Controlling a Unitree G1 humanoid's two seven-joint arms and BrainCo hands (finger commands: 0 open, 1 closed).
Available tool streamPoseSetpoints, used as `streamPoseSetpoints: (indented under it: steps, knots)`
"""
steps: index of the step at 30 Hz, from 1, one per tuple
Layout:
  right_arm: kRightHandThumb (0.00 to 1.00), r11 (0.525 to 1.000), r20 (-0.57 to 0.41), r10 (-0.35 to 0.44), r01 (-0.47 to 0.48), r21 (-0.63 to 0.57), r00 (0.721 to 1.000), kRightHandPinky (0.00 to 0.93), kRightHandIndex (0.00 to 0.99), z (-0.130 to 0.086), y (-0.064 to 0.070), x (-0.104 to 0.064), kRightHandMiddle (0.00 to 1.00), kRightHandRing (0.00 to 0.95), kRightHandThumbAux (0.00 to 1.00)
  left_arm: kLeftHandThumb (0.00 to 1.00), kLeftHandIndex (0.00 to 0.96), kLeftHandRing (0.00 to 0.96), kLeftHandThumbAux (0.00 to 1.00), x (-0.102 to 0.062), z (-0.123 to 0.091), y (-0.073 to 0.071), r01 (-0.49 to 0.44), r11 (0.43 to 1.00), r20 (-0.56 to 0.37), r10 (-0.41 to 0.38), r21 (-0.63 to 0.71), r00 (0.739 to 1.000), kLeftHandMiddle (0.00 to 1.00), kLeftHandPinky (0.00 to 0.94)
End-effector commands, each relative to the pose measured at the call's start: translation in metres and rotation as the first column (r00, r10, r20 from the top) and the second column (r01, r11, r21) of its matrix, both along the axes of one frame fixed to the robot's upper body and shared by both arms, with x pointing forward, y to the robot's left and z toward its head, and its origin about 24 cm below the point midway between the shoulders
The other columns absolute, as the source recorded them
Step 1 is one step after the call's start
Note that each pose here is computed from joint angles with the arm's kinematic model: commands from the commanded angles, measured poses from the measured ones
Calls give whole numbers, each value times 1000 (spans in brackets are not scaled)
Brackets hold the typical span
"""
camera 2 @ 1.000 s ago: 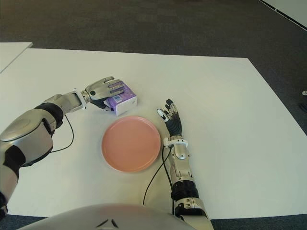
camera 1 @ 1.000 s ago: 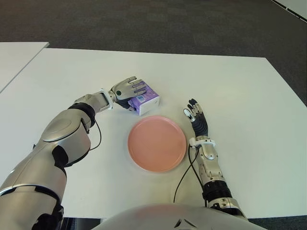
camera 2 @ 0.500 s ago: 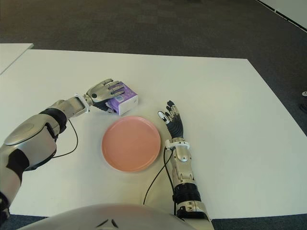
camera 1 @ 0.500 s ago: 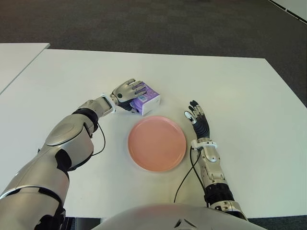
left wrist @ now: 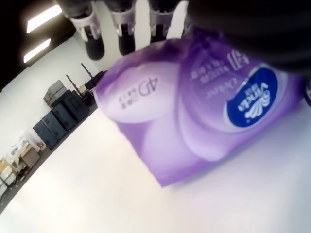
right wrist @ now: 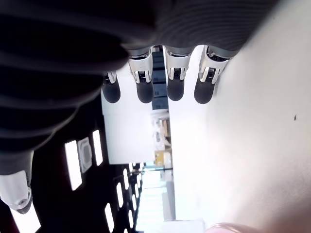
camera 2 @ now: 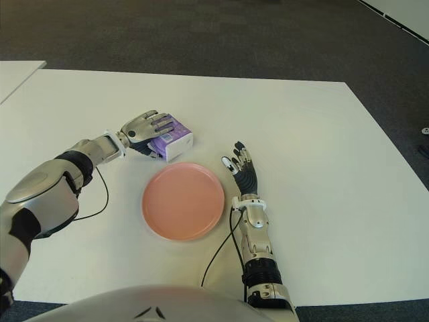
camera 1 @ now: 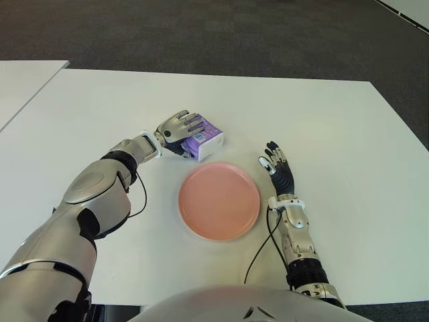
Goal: Put the tissue paper into the plate.
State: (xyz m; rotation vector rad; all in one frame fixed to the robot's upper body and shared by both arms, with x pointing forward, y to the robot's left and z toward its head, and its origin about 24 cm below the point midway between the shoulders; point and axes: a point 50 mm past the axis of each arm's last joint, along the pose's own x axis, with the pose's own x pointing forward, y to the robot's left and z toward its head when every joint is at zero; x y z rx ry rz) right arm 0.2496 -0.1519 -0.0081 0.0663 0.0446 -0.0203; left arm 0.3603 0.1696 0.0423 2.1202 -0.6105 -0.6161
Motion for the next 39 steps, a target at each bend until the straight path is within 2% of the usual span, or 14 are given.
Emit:
streamPoseSetpoints:
  steps: [1,12,22,28,29,30,31,32,34,37,39]
  knots:
    - [492,1000,-244,-24,28,13,970,25,0,-42,-5,-30,0,0,549,516,0,0,202,-23,-37,13,-3,992,-176,26,128,984,0,0]
    - [519,999,-250,-33,39,17,968,25,0,-43,-6,-32,0,0,548,519,0,0,196,-25,-40,9,15,990,-195,13,143,981,0,0]
    - [478,999,-253,-37,40,5,967,30,0,-44,-6,-33,0,0,549,522,0,0,197,-28,-44,9,35,986,-210,0,161,978,0,0]
    - [481,999,-253,-40,45,11,967,31,0,-44,-6,-33,0,0,554,537,0,0,235,-31,-47,8,47,986,-208,-13,159,978,0,24]
    - [484,999,-252,-42,47,14,967,31,0,-44,-6,-33,0,0,554,568,35,60,270,-31,-48,7,52,987,-198,-20,154,980,53,91]
    - [488,999,-252,-43,48,16,967,31,0,-45,-6,-34,0,0,554,635,134,199,340,-32,-49,7,55,987,-191,-26,151,981,185,231]
    - [491,999,-251,-43,49,17,967,31,0,-45,-6,-34,0,0,555,680,198,288,384,-32,-49,7,57,987,-187,-29,149,982,270,322]
    - [492,999,-251,-44,50,17,967,31,0,-45,-6,-34,0,0,555,695,221,320,400,-32,-49,7,58,987,-177,-31,149,984,301,354]
    - [494,999,-248,-44,50,18,968,27,0,-44,-6,-34,0,0,554,783,322,467,556,-32,-49,7,55,989,-150,-34,136,988,437,504]
    - [496,998,-247,-45,52,20,968,25,0,-44,-7,-34,0,0,553,827,378,591,626,-32,-48,7,47,992,-125,-32,115,992,510,639]
    - [501,998,-248,-46,53,21,968,28,0,-44,-7,-34,0,0,551,839,393,632,642,-32,-48,7,43,993,-118,-31,106,993,527,688]
